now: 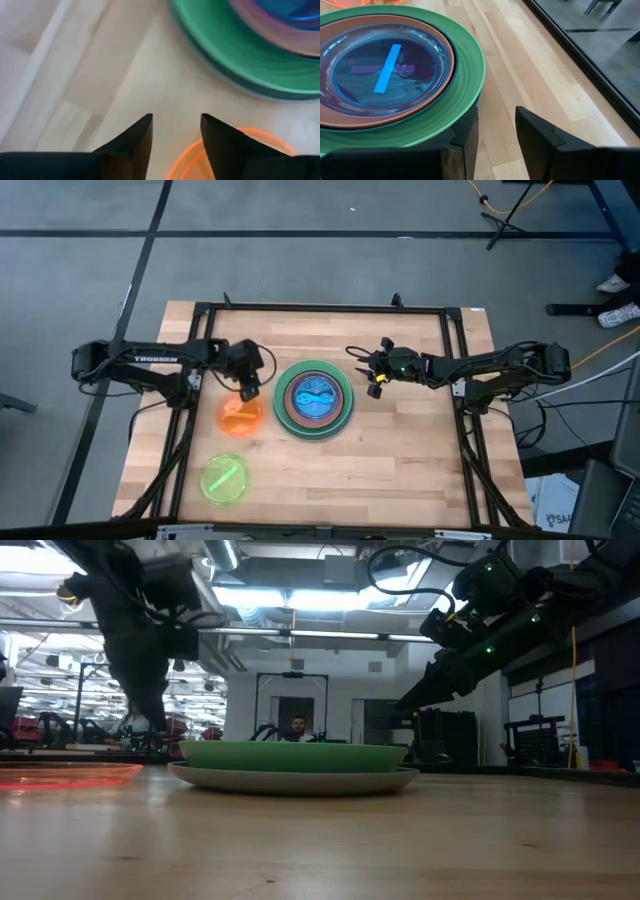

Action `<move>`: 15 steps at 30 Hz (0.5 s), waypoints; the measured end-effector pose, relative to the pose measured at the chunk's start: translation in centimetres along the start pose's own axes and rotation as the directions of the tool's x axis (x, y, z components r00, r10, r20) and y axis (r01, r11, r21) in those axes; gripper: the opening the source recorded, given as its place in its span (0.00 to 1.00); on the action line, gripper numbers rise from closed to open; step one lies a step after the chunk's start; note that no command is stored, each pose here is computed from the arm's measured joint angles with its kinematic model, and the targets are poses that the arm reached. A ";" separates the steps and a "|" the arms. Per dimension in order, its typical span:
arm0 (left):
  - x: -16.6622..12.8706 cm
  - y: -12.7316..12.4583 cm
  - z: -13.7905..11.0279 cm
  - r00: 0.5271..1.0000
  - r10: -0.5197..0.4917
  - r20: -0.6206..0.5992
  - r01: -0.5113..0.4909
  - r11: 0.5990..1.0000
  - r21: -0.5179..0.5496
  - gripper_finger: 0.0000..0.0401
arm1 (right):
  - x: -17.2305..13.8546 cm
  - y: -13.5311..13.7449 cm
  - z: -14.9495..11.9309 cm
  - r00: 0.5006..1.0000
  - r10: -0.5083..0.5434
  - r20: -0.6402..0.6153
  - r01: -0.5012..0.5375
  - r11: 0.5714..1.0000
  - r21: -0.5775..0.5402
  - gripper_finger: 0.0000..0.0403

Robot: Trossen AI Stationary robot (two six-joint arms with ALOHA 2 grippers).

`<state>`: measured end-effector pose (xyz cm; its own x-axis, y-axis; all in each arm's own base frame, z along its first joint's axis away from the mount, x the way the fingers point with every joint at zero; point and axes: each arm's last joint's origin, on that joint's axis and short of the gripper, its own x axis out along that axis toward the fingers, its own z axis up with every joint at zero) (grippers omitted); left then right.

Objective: Stack plastic plates
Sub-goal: Stack the orange plate on top of the blue plate

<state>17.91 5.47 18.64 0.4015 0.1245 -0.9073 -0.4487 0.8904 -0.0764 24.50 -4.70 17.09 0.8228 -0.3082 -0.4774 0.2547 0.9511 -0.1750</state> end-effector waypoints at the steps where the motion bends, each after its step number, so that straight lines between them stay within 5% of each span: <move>1: 0.0 0.5 -0.1 1.000 -0.001 -0.017 0.000 1.000 -0.011 0.41 | 0.0 0.0 0.0 1.000 0.000 -0.001 0.000 1.000 0.000 0.30; 6: 0.0 1.5 0.0 0.990 -0.133 -0.041 0.131 0.991 -0.035 0.41 | 0.0 0.0 -0.2 1.000 0.002 -0.020 -0.002 1.000 -0.003 0.30; 15: 2.5 2.1 -0.2 0.954 -0.225 -0.197 0.209 0.973 -0.102 0.40 | 0.0 0.0 -0.2 1.000 0.003 -0.020 -0.003 1.000 -0.007 0.30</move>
<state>17.82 7.54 16.14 0.3269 -0.1680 -0.9300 -0.4339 0.8475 -0.3056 24.41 -4.69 16.92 0.8133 -0.3061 -0.4949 0.2490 0.9517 -0.1794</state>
